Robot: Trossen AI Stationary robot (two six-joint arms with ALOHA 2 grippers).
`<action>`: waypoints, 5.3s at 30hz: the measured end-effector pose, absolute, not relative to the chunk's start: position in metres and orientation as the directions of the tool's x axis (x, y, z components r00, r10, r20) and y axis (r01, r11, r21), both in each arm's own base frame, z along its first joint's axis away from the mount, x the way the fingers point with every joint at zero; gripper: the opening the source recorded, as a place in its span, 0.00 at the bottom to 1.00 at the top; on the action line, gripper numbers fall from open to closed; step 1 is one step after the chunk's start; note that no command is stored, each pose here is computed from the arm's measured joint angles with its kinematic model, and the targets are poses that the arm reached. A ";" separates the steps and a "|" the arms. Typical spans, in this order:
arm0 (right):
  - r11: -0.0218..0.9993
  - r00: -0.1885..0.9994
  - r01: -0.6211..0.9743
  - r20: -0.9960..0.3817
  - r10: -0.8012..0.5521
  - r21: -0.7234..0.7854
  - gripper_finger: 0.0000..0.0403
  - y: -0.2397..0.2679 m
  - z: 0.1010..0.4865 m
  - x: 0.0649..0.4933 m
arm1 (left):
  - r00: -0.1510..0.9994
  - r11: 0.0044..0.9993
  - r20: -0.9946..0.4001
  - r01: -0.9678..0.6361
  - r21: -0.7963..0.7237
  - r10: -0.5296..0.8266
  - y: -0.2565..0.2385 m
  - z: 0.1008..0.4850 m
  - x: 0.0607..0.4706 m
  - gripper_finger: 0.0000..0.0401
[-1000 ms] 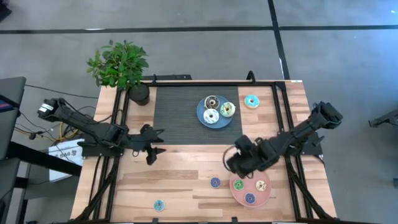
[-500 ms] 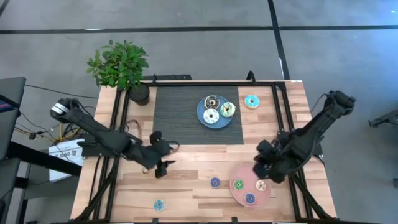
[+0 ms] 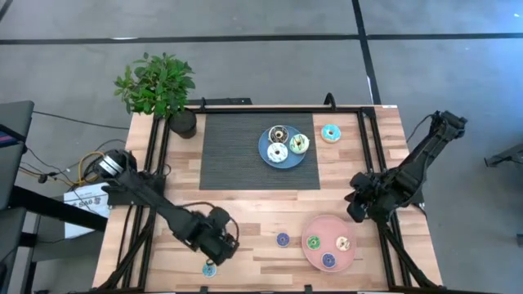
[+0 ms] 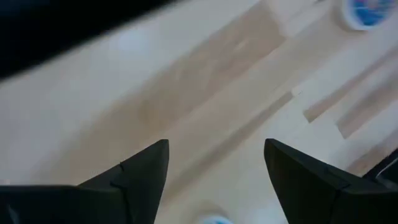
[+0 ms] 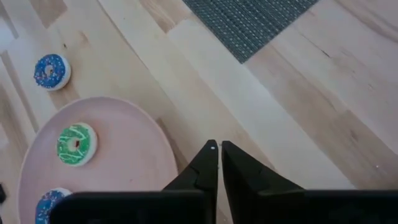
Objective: Pick & Place donuts
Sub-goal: Put the small blue donut on the pink plate, then put the small dark blue donut on the pink plate
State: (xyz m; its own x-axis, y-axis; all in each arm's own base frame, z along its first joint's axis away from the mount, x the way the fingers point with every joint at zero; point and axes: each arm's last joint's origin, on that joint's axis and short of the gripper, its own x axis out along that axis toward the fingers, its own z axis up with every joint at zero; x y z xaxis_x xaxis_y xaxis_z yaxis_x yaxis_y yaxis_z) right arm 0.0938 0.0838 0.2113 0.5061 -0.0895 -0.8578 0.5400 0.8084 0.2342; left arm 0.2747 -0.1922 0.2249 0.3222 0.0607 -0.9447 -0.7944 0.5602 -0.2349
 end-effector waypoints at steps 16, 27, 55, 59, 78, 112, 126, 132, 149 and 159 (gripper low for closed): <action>0.826 0.496 0.524 -0.863 -0.097 0.209 0.02 0.079 0.211 0.090 | 0.133 0.306 -0.987 -0.939 -0.156 -0.094 -0.244 0.173 0.263 0.64; 0.825 0.496 0.524 -0.863 -0.096 0.209 0.02 0.079 0.211 0.090 | 0.112 0.293 -0.988 -0.946 -0.138 -0.104 -0.253 0.167 0.258 0.64; 0.825 0.496 0.524 -0.863 -0.096 0.210 0.02 0.079 0.212 0.090 | 0.028 0.304 -0.980 -0.949 -0.087 -0.195 -0.266 0.144 0.263 0.50; 0.825 0.496 0.524 -0.863 -0.096 0.210 0.02 0.079 0.212 0.090 | 0.024 0.301 -0.979 -0.950 -0.085 -0.201 -0.267 0.144 0.263 0.46; 0.825 0.500 0.524 -0.861 -0.097 0.211 0.02 0.080 0.212 0.090 | 0.361 0.473 -0.925 -0.840 -0.268 0.117 -0.225 0.196 0.329 0.42; 0.775 0.536 0.554 -0.843 -0.052 0.304 0.02 0.084 0.214 0.094 | 0.795 0.944 -0.602 -0.136 -0.302 -0.078 -0.146 0.177 0.555 0.42; 0.775 0.535 0.554 -0.843 -0.052 0.304 0.02 0.084 0.214 0.094 | 0.782 0.949 -0.622 -0.170 -0.266 -0.034 -0.142 0.173 0.554 0.54; 0.776 0.534 0.553 -0.844 -0.051 0.304 0.02 0.084 0.214 0.094 | 0.783 0.949 -0.621 -0.170 -0.267 -0.035 -0.142 0.173 0.554 0.61; 0.776 0.534 0.553 -0.844 -0.050 0.304 0.02 0.084 0.214 0.094 | 0.741 0.958 -0.668 -0.145 -0.249 -0.061 -0.106 0.259 0.526 0.42; 0.773 0.541 0.550 -0.840 -0.044 0.315 0.02 0.085 0.214 0.094 | 0.481 0.997 -0.875 0.002 0.072 0.062 -0.098 0.303 0.454 0.01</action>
